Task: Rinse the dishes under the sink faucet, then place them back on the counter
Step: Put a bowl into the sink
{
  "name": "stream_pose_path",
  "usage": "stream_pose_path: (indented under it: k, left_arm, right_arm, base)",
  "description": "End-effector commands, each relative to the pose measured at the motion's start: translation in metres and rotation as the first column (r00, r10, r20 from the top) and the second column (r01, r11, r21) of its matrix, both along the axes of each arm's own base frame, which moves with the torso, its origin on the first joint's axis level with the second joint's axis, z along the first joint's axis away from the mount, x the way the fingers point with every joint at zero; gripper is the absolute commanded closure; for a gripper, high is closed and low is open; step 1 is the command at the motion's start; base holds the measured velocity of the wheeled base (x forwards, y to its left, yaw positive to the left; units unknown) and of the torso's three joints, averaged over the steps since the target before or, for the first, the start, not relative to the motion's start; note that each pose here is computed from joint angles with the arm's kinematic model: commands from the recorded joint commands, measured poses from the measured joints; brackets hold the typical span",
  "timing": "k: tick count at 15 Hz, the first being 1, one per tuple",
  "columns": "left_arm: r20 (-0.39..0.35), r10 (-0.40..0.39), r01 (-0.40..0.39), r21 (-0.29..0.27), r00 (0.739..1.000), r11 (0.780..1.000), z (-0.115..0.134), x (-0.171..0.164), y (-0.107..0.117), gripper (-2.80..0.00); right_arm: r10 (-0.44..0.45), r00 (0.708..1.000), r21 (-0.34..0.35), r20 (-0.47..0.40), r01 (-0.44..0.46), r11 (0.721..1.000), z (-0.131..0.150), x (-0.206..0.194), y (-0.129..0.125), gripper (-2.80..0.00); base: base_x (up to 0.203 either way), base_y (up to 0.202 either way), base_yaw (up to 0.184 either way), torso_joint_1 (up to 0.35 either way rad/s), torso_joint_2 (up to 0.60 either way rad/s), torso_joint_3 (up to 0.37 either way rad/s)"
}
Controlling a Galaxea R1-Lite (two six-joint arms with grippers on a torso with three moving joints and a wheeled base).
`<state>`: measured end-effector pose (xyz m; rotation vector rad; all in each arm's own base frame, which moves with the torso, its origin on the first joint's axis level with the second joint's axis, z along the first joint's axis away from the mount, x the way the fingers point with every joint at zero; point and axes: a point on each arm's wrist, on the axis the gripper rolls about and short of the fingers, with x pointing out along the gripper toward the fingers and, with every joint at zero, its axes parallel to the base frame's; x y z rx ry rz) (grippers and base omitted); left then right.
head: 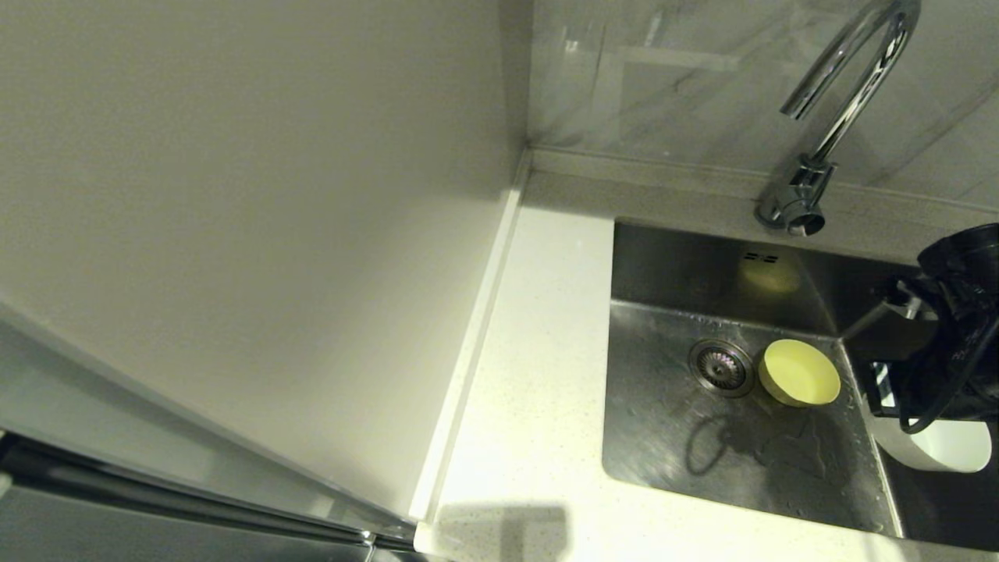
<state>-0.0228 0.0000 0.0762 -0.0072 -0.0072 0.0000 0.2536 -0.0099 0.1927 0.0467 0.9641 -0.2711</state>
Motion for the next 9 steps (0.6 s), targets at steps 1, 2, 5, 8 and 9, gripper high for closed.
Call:
stream_pose_path:
  k: [1,2,5,8,9]
  left_arm:
    - [-0.003,0.000,0.000,0.000,1.000,1.000,-0.001,0.000,0.000,0.00]
    - [-0.001,0.000,0.000,0.000,1.000,1.000,0.000,0.000,0.000,0.00]
    - [-0.003,0.000,0.000,0.000,1.000,1.000,-0.001,0.000,0.000,0.00]
    - [-0.003,0.000,0.000,0.000,1.000,1.000,-0.001,0.000,0.000,0.00]
    - [-0.003,0.000,0.000,0.000,1.000,1.000,-0.001,0.000,0.000,0.00]
  right_arm:
    - [0.030,0.997,-0.020,-0.068,-0.031,0.999,-0.018,0.014,0.016,0.00]
    - [0.027,0.995,-0.034,-0.098,-0.030,0.999,-0.027,0.021,0.018,0.00]
    - [0.001,0.983,-0.075,-0.184,-0.015,0.997,-0.055,0.040,0.019,0.00]
    - [-0.017,0.971,-0.082,-0.240,-0.002,0.997,-0.075,0.054,0.019,0.00]
    - [-0.029,0.968,-0.078,-0.250,0.010,0.997,-0.081,0.059,0.020,0.00]
  base:
    - [0.000,0.000,0.000,0.000,0.00,0.000]
    - [0.000,0.000,0.000,0.000,0.00,0.000]
    - [0.000,0.000,0.000,0.000,0.00,0.000]
    - [0.000,0.000,0.000,0.000,0.00,0.000]
    - [0.000,0.000,0.000,0.000,0.00,0.000]
